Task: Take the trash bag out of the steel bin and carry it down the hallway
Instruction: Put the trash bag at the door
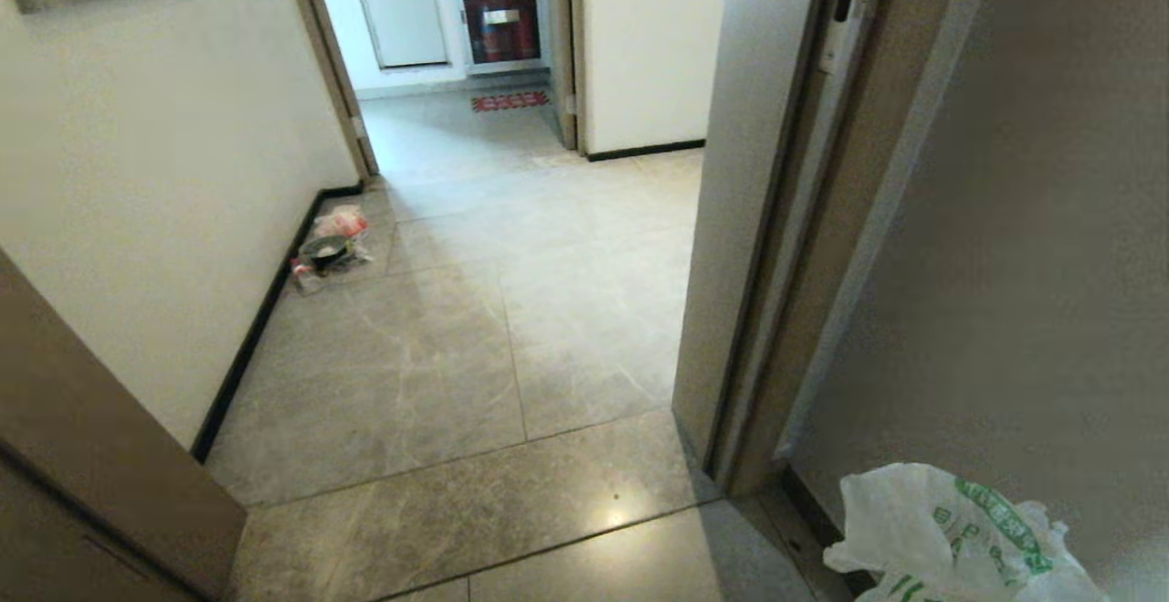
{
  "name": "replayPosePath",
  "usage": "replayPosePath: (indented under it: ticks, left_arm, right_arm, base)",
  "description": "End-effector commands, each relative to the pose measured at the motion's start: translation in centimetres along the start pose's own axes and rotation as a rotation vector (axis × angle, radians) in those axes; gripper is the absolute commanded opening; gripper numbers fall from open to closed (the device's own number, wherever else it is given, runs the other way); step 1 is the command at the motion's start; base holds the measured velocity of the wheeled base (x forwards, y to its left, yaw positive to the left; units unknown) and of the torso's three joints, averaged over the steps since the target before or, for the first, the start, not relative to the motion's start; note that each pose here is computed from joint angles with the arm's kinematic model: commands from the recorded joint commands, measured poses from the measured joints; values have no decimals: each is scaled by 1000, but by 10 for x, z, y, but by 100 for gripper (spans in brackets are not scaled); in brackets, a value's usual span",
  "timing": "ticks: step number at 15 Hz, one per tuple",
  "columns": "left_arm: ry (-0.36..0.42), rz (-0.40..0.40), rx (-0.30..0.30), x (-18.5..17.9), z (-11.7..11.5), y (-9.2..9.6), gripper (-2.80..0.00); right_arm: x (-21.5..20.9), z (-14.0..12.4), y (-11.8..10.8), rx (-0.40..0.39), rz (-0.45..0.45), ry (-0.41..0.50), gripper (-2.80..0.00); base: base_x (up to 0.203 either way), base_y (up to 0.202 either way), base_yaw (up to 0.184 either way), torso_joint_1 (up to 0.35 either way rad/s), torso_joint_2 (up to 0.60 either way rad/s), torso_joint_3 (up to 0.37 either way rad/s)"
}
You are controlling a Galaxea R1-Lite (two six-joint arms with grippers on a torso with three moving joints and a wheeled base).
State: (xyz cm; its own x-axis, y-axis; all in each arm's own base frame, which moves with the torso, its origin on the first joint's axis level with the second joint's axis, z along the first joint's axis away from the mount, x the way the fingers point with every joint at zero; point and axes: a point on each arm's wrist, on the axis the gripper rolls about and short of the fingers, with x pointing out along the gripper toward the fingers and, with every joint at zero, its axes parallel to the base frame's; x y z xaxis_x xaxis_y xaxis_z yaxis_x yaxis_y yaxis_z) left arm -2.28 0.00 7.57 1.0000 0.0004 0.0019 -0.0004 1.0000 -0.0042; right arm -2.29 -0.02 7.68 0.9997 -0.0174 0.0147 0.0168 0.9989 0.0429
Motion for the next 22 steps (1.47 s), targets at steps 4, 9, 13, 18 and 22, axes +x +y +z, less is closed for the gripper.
replayPosePath:
  ticks: [4, 9, 13, 18, 22]
  left_arm:
    - [0, 0, 0, 0, 0, 0, -280]
    - [0, 0, 0, 0, 0, 0, -280]
    - [0, 0, 0, 0, 0, 0, -280]
    - [0, 0, 0, 0, 0, 0, -280]
    - [0, 0, 0, 0, 0, 0, -280]
  right_arm:
    - [0, 0, 0, 0, -1, 1, -280]
    - [0, 0, 0, -1, 0, 2, -280]
    - [0, 0, 0, 0, 1, 1, -280]
    - [0, 0, 0, -1, -1, 1, -280]
    - [0, 0, 0, -1, 1, 1, -280]
  base:
    - [0, 5, -54, 0, 1, 0]
    - [1, -2, 21, 1, 0, 0]
    - [2, -17, 166, 1, 1, 4]
    - [3, -19, 167, 2, 0, 1]
    - [0, -11, 118, 4, 0, 2]
